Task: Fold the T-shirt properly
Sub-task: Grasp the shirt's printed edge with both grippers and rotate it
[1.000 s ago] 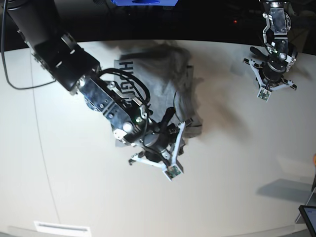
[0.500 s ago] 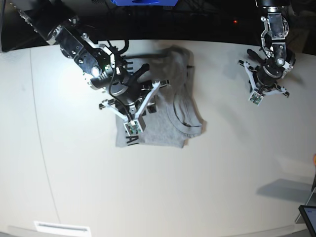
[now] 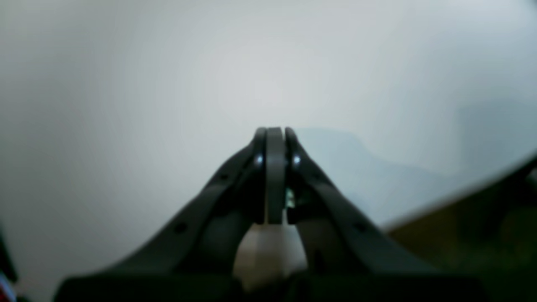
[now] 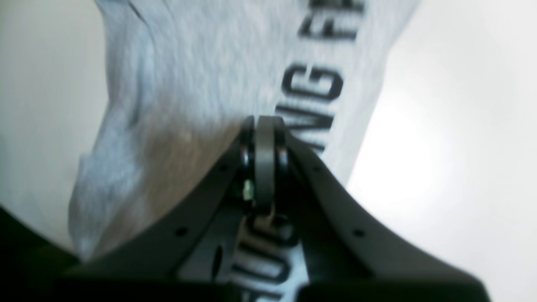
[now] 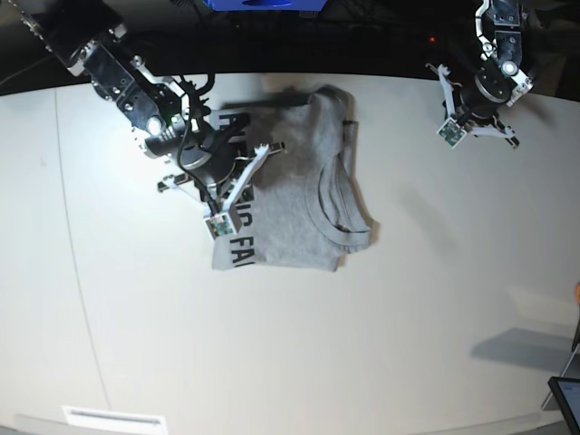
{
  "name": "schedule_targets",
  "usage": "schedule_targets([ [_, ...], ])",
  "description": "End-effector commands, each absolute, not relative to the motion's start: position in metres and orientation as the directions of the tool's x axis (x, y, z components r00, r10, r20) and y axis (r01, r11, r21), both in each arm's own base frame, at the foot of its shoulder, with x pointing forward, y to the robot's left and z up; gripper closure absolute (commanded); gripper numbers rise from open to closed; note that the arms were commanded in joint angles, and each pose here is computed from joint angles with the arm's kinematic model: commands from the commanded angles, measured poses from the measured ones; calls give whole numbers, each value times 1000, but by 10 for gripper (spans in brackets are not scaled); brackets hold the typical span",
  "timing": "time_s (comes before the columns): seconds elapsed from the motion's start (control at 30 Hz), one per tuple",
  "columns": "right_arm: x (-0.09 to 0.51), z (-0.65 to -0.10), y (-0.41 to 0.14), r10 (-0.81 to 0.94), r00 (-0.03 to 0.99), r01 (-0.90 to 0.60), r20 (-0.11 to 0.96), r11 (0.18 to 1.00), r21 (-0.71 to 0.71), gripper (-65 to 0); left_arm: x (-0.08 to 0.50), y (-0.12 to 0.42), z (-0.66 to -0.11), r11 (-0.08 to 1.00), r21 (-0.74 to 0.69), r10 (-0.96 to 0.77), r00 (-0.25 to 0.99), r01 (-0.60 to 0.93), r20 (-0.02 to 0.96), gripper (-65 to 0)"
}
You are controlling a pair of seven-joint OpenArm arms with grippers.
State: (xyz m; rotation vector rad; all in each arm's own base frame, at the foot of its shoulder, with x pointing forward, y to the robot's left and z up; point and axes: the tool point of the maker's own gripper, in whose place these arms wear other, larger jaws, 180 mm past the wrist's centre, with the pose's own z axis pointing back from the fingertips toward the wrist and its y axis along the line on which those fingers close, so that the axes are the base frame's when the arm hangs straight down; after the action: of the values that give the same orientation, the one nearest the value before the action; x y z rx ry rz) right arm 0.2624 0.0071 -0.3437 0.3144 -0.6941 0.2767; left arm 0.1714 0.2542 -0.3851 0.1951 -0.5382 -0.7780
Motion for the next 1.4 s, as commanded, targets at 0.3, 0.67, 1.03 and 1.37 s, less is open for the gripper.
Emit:
schedule_targets([
  [0.3, 296, -317, -25, 23, 609, -260, 793, 950, 172, 0, 119, 217, -400, 579, 276, -798, 465, 767, 382, -2],
  [0.67, 322, -314, -66, -2, 638, -160, 770, 978, 135, 0, 119, 139, -406, 525, 231, -796, 377, 819, 475, -2],
  [1.03, 331, -350, -93, -8, 701, -78, 713, 993, 87, 0, 132, 94, -407, 506, 199, -764, 329, 839, 555, -2],
  [1.37, 298, -373, -127, -107, 753, 48, 649, 993, 108, 0, 161, 105, -421, 520, 221, -769, 339, 825, 542, -2],
])
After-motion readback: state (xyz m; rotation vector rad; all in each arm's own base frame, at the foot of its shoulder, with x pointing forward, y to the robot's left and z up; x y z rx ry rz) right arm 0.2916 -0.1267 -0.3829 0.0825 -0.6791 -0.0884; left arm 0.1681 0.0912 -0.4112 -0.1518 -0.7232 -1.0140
